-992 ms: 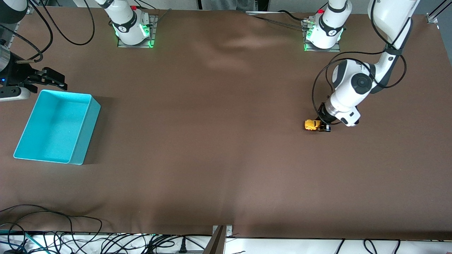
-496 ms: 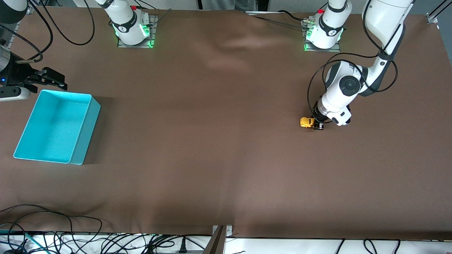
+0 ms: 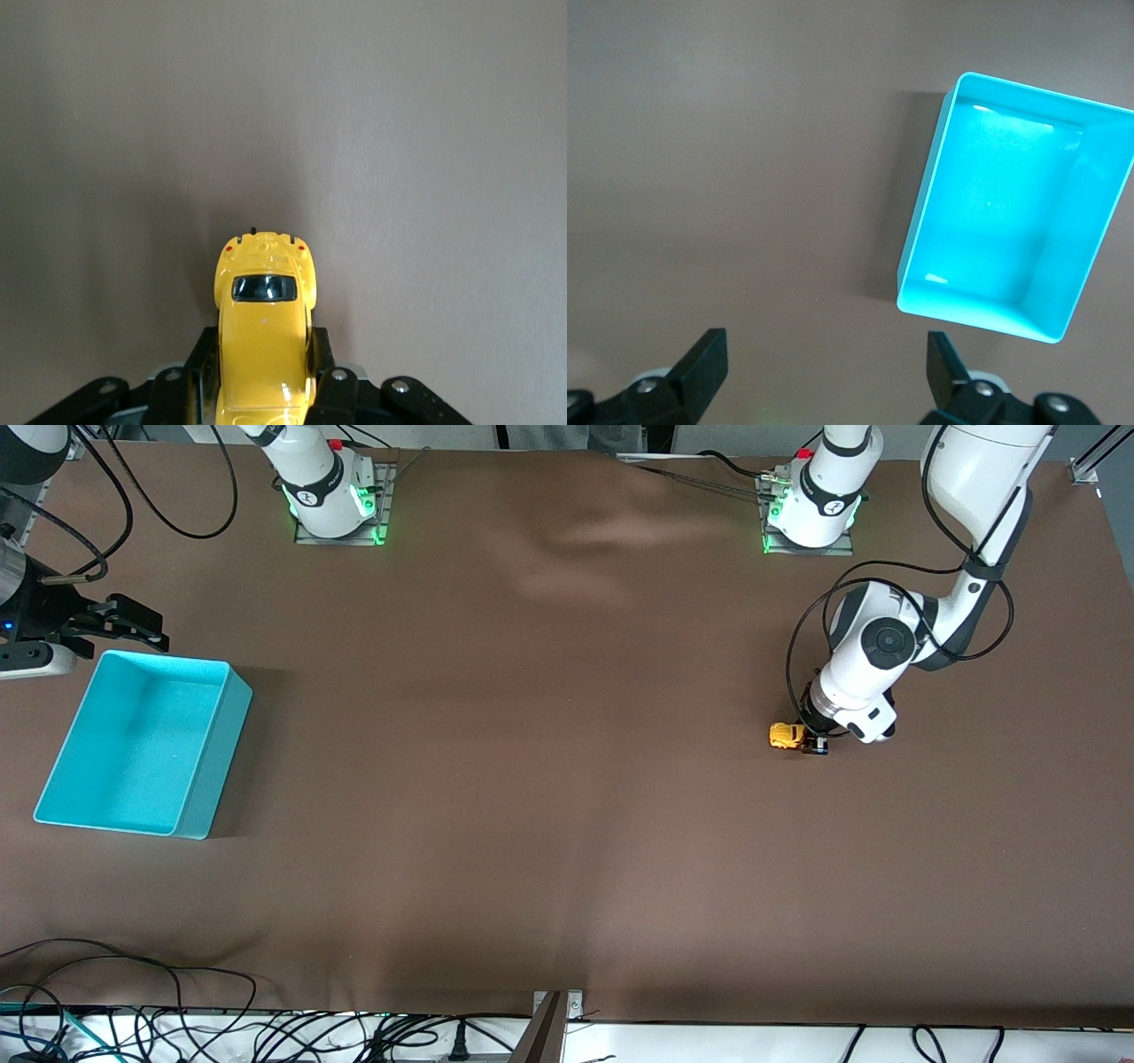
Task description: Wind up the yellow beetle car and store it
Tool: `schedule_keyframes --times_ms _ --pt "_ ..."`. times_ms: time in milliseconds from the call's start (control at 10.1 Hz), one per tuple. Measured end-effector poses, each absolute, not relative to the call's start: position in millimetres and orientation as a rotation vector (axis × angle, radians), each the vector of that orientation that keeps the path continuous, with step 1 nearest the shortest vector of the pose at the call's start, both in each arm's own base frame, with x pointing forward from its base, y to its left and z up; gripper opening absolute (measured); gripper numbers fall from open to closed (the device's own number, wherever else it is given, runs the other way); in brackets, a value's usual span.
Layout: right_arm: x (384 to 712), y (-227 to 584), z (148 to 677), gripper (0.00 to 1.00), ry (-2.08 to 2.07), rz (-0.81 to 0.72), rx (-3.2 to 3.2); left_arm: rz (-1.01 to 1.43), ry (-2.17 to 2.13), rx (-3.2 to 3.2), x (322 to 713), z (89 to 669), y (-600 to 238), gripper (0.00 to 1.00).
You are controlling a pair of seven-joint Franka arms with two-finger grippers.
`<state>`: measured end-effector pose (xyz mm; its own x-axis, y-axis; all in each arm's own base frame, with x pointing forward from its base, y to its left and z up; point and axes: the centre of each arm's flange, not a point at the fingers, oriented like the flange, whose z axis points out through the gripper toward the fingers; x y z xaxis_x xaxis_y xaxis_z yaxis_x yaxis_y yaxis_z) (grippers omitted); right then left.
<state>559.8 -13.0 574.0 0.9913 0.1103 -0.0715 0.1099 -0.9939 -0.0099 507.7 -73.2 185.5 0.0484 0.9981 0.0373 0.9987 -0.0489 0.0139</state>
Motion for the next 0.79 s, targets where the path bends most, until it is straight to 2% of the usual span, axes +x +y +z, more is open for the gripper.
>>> schedule_keyframes --times_ms 794 --pt "559.8 -13.0 574.0 1.0 -0.173 0.113 -3.129 -0.161 -2.15 -2.186 514.9 183.4 11.6 0.45"
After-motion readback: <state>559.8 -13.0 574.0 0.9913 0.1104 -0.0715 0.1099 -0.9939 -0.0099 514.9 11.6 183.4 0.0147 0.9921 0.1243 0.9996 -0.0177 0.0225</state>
